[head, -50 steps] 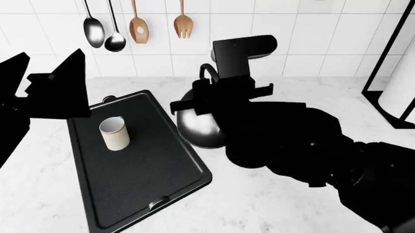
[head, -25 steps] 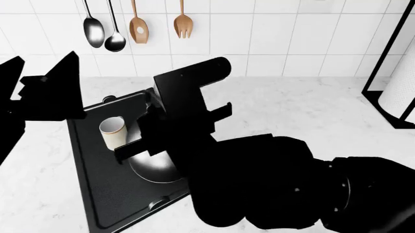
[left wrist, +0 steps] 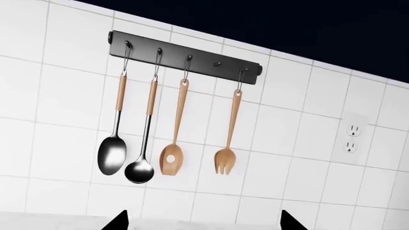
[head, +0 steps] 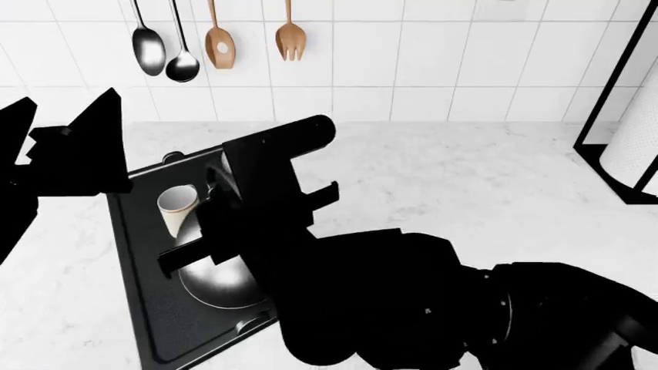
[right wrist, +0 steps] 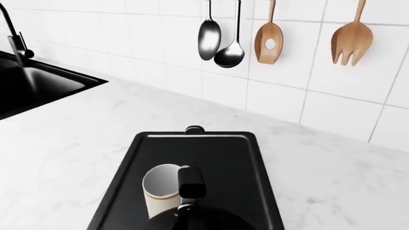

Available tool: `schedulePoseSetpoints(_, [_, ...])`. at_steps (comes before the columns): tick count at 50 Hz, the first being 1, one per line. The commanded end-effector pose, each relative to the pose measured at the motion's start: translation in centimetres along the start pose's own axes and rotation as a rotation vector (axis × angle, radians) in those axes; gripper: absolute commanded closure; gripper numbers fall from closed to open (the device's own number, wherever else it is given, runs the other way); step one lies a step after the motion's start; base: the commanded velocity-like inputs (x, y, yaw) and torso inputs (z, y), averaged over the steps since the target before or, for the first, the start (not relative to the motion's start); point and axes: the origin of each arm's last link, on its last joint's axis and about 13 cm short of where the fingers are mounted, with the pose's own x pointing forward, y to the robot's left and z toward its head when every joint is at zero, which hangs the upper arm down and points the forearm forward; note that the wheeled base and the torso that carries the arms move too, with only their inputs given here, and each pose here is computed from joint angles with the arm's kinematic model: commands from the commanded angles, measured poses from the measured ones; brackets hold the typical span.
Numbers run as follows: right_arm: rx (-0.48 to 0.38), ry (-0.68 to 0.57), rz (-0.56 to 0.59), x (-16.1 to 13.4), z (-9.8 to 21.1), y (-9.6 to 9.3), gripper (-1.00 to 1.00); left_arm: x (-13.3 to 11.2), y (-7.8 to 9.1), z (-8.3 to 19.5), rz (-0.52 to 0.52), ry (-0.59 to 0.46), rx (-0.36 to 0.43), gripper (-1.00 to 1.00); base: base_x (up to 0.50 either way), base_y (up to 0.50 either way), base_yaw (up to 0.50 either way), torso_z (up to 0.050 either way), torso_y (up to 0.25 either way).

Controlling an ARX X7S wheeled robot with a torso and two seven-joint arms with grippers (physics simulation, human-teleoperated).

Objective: Pick the kettle from the counter and place it on the tray. Then pick the mug from the cabinet and place it on the tray. Then close the cabinet doors.

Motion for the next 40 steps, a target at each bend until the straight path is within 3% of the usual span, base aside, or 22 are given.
schedulePoseSetpoints(1, [0.004,-0.013,0.007,0.7,-0.1,0.2,1.00,0.0,0.3,-0.2,0.005,0.003,-0.004,-1.00,0.00,0.00,0.00,0.000,0.000])
schedulePoseSetpoints(30, [0.001,0.012,0.033,1.2,-1.2,0.6,1.00,-0.1,0.5,-0.7,0.010,0.011,-0.014,-1.00,0.00,0.00,0.00,0.000,0.000])
schedulePoseSetpoints(40, [0.002,-0.025,0.012,1.8,-0.3,0.2,1.00,0.0,0.6,-0.8,0.010,0.013,-0.016,-1.00,0.00,0.00,0.00,0.000,0.000])
